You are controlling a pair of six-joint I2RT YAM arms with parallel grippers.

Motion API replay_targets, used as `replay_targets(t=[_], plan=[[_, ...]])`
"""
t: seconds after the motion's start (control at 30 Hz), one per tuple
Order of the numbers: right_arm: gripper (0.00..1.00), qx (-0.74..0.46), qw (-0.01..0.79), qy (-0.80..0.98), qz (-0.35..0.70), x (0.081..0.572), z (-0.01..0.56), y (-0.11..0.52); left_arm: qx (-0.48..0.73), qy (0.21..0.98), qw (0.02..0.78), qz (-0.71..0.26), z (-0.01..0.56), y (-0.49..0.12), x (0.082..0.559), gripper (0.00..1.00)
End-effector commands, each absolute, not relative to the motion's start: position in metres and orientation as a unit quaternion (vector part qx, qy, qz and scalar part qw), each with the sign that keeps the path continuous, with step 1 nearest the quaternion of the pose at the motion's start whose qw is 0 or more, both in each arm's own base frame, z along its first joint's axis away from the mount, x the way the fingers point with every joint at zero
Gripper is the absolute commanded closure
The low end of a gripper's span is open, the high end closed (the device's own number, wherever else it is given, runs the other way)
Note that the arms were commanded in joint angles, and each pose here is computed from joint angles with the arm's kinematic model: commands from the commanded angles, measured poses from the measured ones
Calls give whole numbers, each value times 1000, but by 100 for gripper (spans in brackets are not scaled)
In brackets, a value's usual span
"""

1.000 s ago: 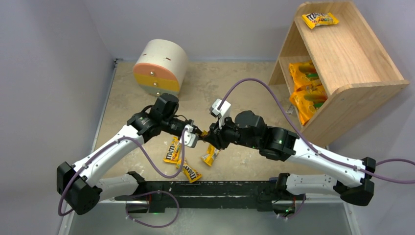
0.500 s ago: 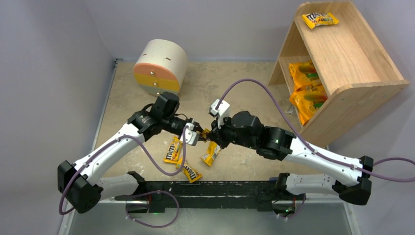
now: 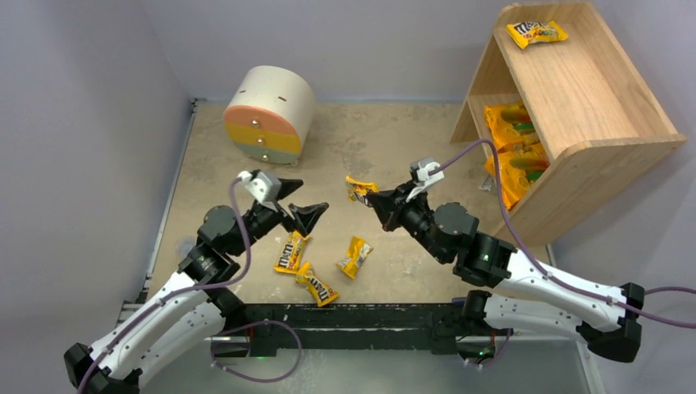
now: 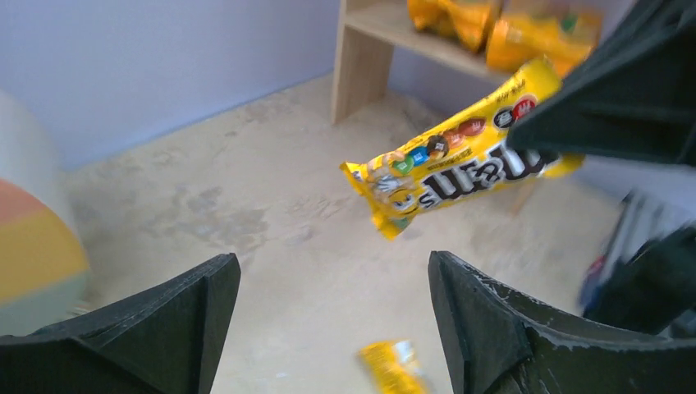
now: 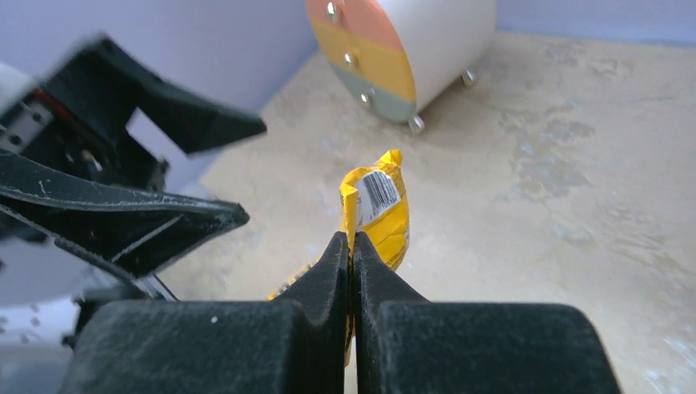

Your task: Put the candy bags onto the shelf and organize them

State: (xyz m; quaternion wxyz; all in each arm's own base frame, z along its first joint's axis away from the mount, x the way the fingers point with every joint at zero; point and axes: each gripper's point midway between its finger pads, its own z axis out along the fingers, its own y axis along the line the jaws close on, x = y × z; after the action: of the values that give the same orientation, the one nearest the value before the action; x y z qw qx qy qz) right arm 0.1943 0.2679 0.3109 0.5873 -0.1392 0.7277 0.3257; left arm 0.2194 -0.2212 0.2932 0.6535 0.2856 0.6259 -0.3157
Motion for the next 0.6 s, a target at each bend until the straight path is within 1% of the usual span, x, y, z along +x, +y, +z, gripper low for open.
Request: replay_targets(t=[0.0, 0.03, 0.1, 0.2, 0.27, 0.37, 0.43, 0.57], plan=[[100, -16, 635, 637, 436, 205, 375, 274, 21, 609, 620, -495, 322, -213, 219, 11], [100, -11, 633, 628, 452, 203, 381, 278, -1, 595, 601, -533, 326, -217, 215, 11], [100, -11, 626, 611, 485, 199, 394, 287, -7, 571, 587, -574, 329, -224, 210, 11], [100, -15, 607, 592, 530, 189, 405, 298, 38, 525, 589, -613, 339, -234, 195, 12], [100, -6, 591, 590, 550, 186, 405, 301, 61, 491, 590, -638, 349, -235, 182, 12], [100, 14, 563, 584, 584, 180, 398, 304, 44, 447, 588, -673, 358, -228, 174, 9], [100, 25, 560, 568, 603, 178, 399, 303, 35, 420, 587, -691, 361, -223, 169, 9], [100, 22, 542, 582, 606, 175, 387, 306, 34, 364, 590, -720, 371, -214, 156, 10]])
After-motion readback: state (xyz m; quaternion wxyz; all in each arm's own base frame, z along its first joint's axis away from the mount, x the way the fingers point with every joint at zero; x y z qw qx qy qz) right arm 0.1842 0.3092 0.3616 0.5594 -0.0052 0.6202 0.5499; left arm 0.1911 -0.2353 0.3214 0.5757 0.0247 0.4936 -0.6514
